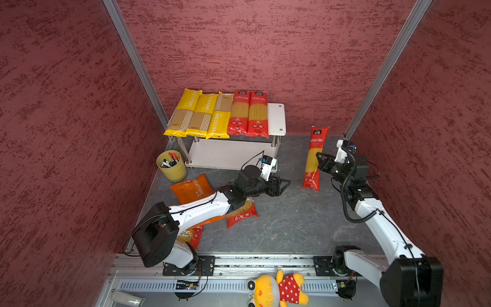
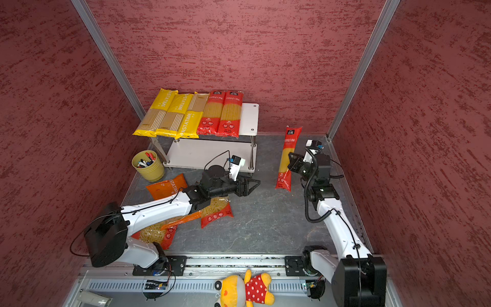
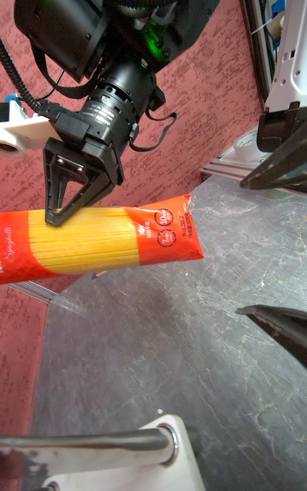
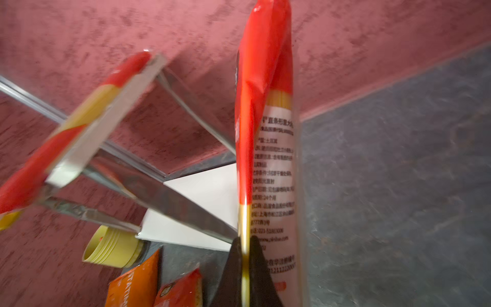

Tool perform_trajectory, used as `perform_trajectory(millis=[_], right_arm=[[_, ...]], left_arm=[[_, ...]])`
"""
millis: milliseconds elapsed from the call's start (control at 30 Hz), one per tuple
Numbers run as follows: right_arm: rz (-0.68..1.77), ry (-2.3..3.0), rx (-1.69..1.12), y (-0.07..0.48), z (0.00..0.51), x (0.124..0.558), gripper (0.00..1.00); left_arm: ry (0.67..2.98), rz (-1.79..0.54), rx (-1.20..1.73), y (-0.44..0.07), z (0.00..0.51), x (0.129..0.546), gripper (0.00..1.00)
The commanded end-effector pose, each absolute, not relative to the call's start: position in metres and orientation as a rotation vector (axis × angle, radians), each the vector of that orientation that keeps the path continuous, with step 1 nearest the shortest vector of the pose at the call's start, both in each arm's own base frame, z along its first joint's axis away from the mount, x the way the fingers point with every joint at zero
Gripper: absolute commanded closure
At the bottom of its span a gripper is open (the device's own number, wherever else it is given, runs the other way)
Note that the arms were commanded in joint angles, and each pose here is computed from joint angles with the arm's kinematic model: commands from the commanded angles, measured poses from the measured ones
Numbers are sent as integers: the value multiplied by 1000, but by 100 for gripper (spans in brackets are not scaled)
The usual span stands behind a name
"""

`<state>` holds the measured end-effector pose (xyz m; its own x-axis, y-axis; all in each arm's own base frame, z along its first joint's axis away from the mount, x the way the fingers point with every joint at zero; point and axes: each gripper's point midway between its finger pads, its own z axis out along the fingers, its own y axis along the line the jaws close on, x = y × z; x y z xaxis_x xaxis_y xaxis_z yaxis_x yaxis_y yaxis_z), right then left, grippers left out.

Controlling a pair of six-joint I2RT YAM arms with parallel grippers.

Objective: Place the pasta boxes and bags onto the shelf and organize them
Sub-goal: 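Grasp the spaghetti pack end with the right gripper and lift it upright, then carry the upright pack toward the shelf while the left gripper grasps its side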

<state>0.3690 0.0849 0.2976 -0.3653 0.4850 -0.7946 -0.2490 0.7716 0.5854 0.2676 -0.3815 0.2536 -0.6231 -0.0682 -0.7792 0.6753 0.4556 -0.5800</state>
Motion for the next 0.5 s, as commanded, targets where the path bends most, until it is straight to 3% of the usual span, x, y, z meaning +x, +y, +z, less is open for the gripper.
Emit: perform_trajectory(millis=[0,267,467], right_arm=[[817,1370,-88,109,431,337,100],[981,1135,-300,149,511,289,100],[1144,1026,-397,173,533,264,100]], left_arm=[[1832,-1264,588,-377,296,258,30],[1749,-1357,554,-358,341,275,23],[1669,-1449,586,-354,371,278,18]])
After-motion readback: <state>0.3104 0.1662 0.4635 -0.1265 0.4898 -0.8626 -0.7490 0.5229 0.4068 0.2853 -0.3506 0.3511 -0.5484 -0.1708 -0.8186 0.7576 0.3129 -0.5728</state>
